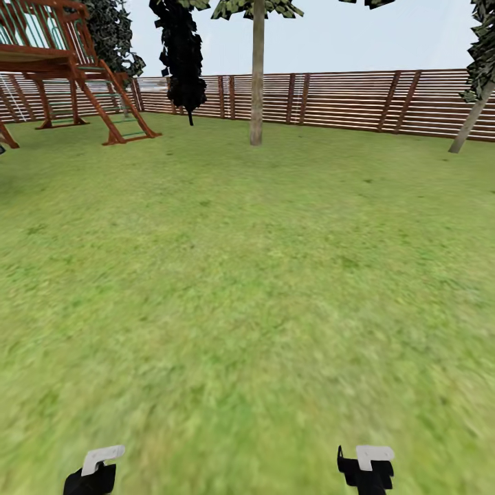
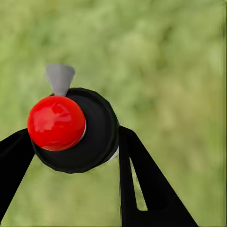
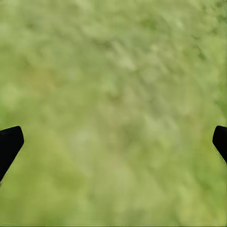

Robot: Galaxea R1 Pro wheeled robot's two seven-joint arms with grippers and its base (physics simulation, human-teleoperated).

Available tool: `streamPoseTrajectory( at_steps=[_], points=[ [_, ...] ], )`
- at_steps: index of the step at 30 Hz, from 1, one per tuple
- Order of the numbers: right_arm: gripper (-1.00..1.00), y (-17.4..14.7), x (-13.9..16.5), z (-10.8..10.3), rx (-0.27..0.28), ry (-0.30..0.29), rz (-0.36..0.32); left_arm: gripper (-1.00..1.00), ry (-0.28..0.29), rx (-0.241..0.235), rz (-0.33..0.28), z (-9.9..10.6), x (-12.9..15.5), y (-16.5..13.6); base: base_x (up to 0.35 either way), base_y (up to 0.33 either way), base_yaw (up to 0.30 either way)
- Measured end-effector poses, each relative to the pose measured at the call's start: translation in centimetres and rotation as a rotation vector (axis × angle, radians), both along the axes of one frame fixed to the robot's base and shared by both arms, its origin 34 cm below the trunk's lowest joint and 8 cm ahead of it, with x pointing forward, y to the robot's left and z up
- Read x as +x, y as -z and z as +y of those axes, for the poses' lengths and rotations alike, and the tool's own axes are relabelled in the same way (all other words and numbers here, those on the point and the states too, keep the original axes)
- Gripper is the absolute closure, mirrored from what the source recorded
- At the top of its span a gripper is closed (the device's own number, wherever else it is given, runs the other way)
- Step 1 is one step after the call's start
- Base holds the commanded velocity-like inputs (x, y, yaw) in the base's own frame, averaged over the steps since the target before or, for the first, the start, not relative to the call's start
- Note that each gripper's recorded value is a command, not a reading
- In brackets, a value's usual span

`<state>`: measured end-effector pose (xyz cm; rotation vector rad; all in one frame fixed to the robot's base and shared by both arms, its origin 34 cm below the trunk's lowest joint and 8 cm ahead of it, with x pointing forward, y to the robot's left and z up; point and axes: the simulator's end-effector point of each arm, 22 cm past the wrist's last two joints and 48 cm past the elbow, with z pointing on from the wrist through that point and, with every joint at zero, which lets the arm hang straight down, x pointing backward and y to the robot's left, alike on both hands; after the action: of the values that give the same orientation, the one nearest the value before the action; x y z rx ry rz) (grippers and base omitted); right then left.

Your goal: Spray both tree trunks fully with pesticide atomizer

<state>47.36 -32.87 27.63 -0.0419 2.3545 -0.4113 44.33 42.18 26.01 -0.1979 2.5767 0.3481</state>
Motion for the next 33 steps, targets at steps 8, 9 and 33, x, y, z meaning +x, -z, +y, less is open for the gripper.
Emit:
streamPoseTrajectory(
  at_steps=[8, 9, 33],
  points=[
    [-1.00, 0.00, 0.00, -0.03, -0.001, 0.000, 0.000, 1.00, 0.000, 0.000, -0.002, 0.01, 0.09, -0.04, 0.339, 0.000, 0.000],
    [-1.00, -0.01, 0.00, -0.05, -0.001, 0.000, 0.000, 1.00, 0.000, 0.000, -0.002, 0.01, 0.09, -0.04, 0.339, 0.000, 0.000],
    [-1.00, 0.00, 0.00, 0.04, 0.000, 0.000, 0.000, 1.00, 0.000, 0.000, -0.002, 0.02, 0.07, -0.04, 0.339, 0.000, 0.000]
  ],
)
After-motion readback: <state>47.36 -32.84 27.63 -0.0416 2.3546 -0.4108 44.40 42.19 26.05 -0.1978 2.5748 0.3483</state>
